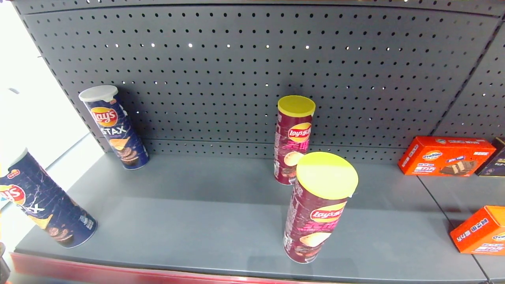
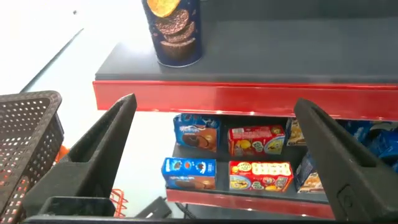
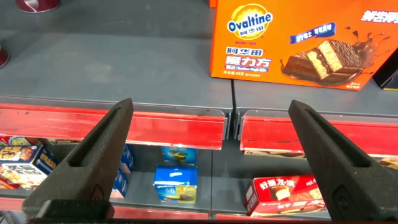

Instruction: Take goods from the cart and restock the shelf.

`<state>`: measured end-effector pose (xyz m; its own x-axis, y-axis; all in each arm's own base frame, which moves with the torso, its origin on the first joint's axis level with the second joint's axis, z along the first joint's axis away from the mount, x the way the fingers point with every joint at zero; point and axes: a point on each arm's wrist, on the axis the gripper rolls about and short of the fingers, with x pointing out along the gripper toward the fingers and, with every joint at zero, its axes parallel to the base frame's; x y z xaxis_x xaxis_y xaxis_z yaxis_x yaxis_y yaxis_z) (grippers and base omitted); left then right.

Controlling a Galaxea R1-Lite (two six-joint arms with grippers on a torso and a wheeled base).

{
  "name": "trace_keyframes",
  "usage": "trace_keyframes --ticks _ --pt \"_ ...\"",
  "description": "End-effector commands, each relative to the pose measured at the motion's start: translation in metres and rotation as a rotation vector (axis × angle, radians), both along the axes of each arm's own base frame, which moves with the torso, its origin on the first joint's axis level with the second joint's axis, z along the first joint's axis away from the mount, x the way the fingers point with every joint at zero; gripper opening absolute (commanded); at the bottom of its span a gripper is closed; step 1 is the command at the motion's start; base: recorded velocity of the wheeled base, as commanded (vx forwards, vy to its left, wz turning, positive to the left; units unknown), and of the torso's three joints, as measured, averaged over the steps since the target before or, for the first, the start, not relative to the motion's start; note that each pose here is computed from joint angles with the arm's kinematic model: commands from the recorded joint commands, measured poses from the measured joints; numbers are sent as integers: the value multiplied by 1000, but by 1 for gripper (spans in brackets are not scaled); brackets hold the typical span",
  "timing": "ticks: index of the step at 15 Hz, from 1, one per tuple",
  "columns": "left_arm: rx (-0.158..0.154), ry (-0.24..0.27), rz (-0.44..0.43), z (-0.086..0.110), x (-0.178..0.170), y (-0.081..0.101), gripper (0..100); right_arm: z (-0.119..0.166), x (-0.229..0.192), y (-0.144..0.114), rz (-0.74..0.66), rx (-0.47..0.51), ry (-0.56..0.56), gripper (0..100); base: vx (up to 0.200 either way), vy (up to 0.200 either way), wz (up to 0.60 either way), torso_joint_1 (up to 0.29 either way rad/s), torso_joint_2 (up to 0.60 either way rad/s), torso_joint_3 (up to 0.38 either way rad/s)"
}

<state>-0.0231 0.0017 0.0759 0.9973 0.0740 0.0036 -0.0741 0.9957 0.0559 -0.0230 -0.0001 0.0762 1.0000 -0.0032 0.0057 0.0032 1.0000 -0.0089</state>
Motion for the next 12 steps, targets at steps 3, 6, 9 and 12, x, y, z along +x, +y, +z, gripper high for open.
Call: trace_keyframes --ticks 3,6,9,12 --pt "-7 2 1 0 0 0 100 0 0 0 9 -6 3 100 0 0 0 0 0 0" --pt "-7 2 -34 0 0 -1 100 6 -1 0 -18 -11 -23 100 0 0 0 0 0 0" --pt "-5 2 -88 0 0 -2 100 151 41 2 77 -13 47 100 0 0 0 0 0 0" --pt "-7 2 -86 0 0 -2 100 152 82 15 343 -109 195 100 0 0 0 0 0 0"
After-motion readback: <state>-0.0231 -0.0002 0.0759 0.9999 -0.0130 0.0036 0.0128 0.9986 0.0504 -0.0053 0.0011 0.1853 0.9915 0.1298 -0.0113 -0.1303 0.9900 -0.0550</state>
